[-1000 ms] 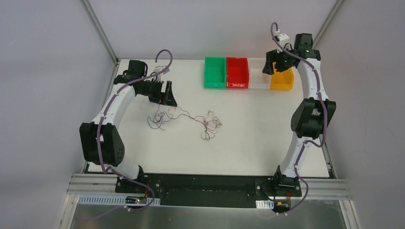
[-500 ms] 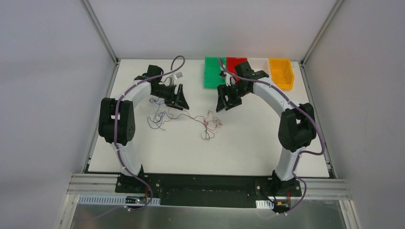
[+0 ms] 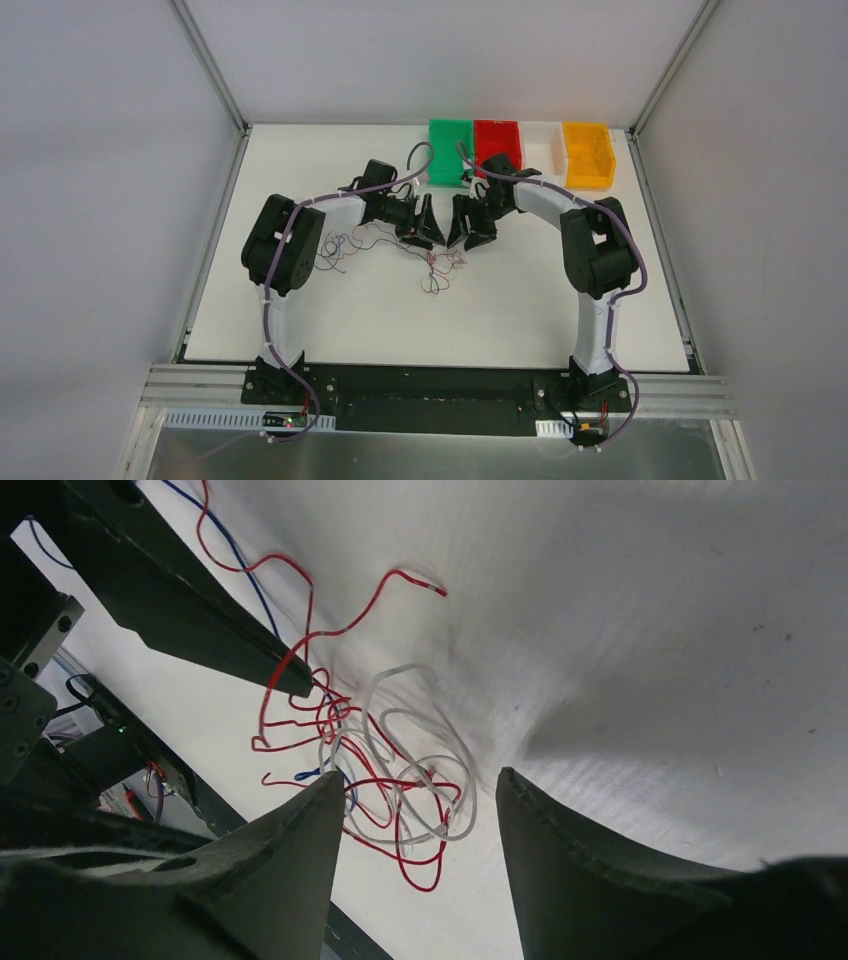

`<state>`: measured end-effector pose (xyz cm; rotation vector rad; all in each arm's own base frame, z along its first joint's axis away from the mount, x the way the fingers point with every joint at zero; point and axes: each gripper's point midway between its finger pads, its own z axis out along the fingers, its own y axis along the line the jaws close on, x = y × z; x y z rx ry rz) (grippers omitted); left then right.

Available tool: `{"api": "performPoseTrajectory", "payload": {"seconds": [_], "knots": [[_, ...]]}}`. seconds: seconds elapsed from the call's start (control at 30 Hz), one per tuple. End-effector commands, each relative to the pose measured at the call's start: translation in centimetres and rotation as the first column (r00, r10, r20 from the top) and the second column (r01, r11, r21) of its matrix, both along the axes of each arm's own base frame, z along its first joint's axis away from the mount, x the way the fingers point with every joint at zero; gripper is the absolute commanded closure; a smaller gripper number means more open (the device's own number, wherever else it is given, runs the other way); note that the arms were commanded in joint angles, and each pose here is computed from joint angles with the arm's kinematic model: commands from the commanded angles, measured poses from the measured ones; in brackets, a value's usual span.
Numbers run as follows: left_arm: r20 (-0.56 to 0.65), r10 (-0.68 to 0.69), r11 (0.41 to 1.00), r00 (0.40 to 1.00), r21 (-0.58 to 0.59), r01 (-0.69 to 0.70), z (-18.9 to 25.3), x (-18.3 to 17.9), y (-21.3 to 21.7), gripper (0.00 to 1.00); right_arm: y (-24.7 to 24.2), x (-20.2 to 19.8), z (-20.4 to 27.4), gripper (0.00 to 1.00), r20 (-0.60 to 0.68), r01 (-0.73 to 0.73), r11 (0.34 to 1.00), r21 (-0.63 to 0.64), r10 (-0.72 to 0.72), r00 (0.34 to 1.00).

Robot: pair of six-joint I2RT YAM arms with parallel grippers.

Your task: Untangle the cables

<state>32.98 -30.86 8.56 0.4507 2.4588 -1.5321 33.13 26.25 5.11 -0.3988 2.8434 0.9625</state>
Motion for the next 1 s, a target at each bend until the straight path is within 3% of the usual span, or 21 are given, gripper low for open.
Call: {"api": "performPoseTrajectory", "payload": {"seconds": [0.0,0.1,0.27,0.5,0.73,0.97], "knots": [[0.001,0.066,0.997,0.998,-0.029,-0.066,-0.3,1.5,-1.4,0.35,0.1,0.0,-0.2,0.4,-0.003,0.051,0.999,0.003,-0.051,0.999],[-0.002,0.079,0.996,0.997,-0.031,-0.079,-0.6,1.6,-1.7,0.47,-0.2,-0.5,-1.4,0.43,-0.029,0.057,0.998,-0.013,-0.057,0.998],[0.078,0.076,0.992,0.994,-0.102,-0.068,4.0,1.4,-1.9,0.98,-0.4,-0.8,-2.9,0.48,0.002,0.044,0.996,-0.076,-0.044,0.999],[0.289,0.048,0.973,0.956,-0.231,0.021,18.1,-0.2,-0.4,1.0,-2.1,-1.1,-4.5,0.52,0.035,-0.01,0.977,-0.215,0.018,0.999],[0.451,0.153,0.941,0.879,-0.337,0.01,29.9,1.1,3.7,1.0,-1.8,-1.4,-4.0,0.56,0.015,-0.053,0.981,-0.188,0.057,0.998],[0.641,0.255,0.914,0.724,-0.405,0.037,40.6,1.4,7.6,1.0,-1.5,-1.8,-4.2,0.61,-0.034,-0.077,0.981,-0.177,0.072,0.997]]}}
